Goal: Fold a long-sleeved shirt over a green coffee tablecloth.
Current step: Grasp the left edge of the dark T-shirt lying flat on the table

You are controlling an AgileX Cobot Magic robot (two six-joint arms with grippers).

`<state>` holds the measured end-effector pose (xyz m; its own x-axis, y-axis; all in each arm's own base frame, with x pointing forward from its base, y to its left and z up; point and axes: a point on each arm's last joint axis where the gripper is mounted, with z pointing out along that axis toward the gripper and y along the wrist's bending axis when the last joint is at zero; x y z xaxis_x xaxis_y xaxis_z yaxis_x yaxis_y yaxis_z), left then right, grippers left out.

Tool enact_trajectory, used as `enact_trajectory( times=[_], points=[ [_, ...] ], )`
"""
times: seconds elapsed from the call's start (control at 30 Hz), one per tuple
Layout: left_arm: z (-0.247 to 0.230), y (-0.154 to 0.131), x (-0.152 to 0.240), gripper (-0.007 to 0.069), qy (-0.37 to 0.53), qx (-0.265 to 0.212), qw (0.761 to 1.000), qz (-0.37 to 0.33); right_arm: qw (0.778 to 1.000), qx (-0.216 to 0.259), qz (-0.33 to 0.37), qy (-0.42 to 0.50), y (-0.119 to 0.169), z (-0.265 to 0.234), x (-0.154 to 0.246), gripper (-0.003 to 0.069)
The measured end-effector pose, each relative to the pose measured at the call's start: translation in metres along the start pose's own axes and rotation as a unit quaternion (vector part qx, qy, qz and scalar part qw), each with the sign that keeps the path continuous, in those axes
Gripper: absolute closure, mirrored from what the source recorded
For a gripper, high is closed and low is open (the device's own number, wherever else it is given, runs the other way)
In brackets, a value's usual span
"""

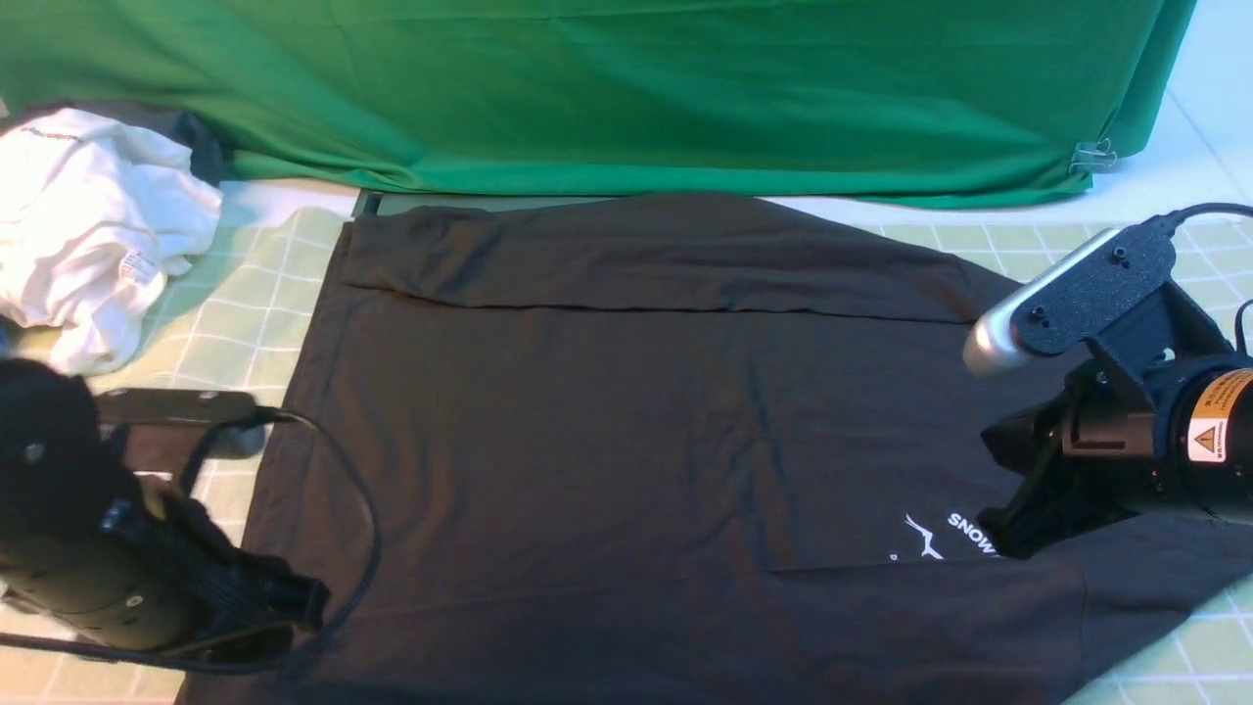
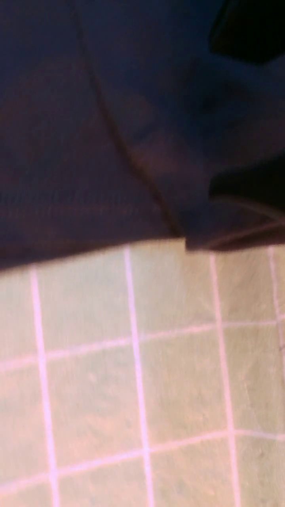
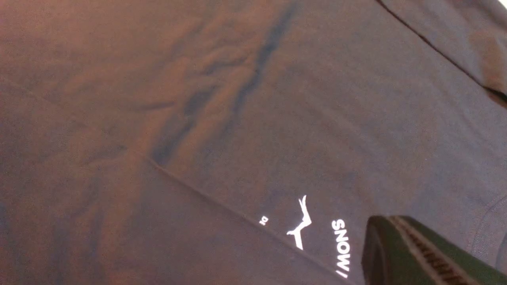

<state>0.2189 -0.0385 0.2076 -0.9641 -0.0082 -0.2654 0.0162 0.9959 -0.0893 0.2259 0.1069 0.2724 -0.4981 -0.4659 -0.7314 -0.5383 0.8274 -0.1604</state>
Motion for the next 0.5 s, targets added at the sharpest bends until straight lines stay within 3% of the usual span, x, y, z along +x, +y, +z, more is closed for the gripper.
enact_trajectory(
  times=[0.13,0.23,0.37,0.5],
  points=[
    [0.002,0.011,-0.004,0.0108,-0.011,-0.005,1.0,-0.028,1.0,-0.003,0.007,0.0,0.001,0.0,0.0,0.0634],
    [0.009,0.014,-0.005,0.0101,0.002,-0.003,0.999,-0.044,1.0,-0.006,0.018,-0.002,0.001,0.0,0.0,0.0634],
    [0.02,0.015,-0.006,0.0135,0.027,-0.005,0.999,-0.047,1.0,-0.008,0.023,-0.005,0.002,0.0,-0.001,0.0629],
    [0.031,0.016,-0.006,0.0232,0.047,-0.008,0.998,-0.049,1.0,-0.008,0.025,-0.005,0.002,0.0,-0.001,0.062]
  ],
)
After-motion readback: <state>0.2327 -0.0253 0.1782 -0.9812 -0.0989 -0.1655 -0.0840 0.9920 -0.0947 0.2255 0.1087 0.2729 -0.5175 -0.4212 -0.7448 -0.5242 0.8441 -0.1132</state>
